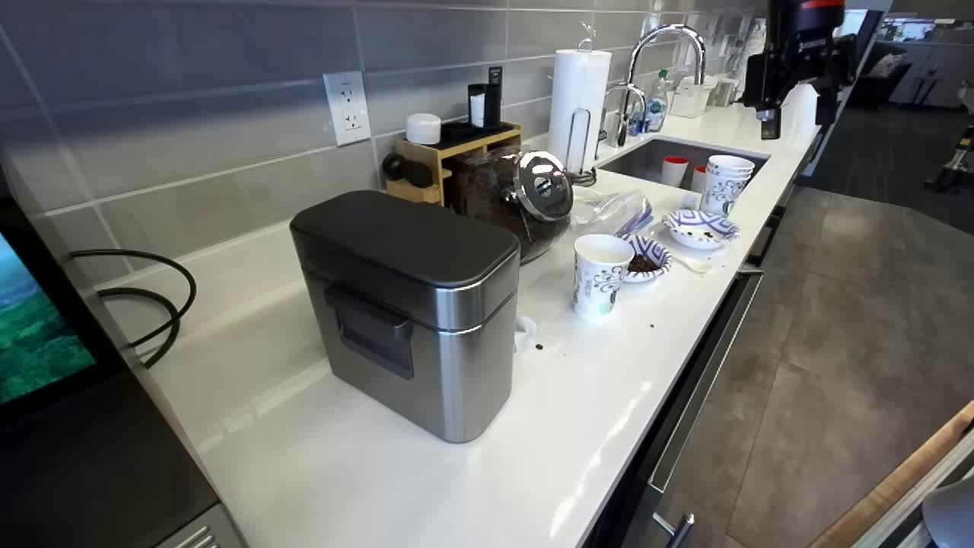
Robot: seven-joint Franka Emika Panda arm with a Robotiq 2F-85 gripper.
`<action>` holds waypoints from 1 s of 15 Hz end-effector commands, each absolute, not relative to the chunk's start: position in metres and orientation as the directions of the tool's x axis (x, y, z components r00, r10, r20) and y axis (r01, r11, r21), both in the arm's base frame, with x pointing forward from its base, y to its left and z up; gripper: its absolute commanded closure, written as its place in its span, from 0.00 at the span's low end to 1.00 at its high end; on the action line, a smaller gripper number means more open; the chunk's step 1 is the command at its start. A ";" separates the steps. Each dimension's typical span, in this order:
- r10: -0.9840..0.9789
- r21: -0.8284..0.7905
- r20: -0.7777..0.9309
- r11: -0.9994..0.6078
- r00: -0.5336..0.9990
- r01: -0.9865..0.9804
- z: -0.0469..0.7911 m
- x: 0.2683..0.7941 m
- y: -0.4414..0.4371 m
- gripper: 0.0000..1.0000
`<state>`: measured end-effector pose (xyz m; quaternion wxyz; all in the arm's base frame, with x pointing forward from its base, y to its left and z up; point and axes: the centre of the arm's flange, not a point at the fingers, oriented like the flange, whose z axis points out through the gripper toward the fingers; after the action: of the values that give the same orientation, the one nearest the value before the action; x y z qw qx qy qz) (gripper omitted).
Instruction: Open the lid on the bin and put a k-cup into it then close it
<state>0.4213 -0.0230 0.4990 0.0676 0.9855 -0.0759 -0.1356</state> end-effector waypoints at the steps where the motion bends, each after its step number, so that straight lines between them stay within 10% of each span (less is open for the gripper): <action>1: -0.168 0.154 -0.257 -0.979 0.952 -0.131 0.499 0.421 -0.023 0.00; 15: -0.073 0.013 -0.116 -0.997 0.991 -0.072 0.501 0.429 0.075 0.00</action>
<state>0.4301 0.0454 0.5017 0.0324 0.9936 -0.0495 -0.0967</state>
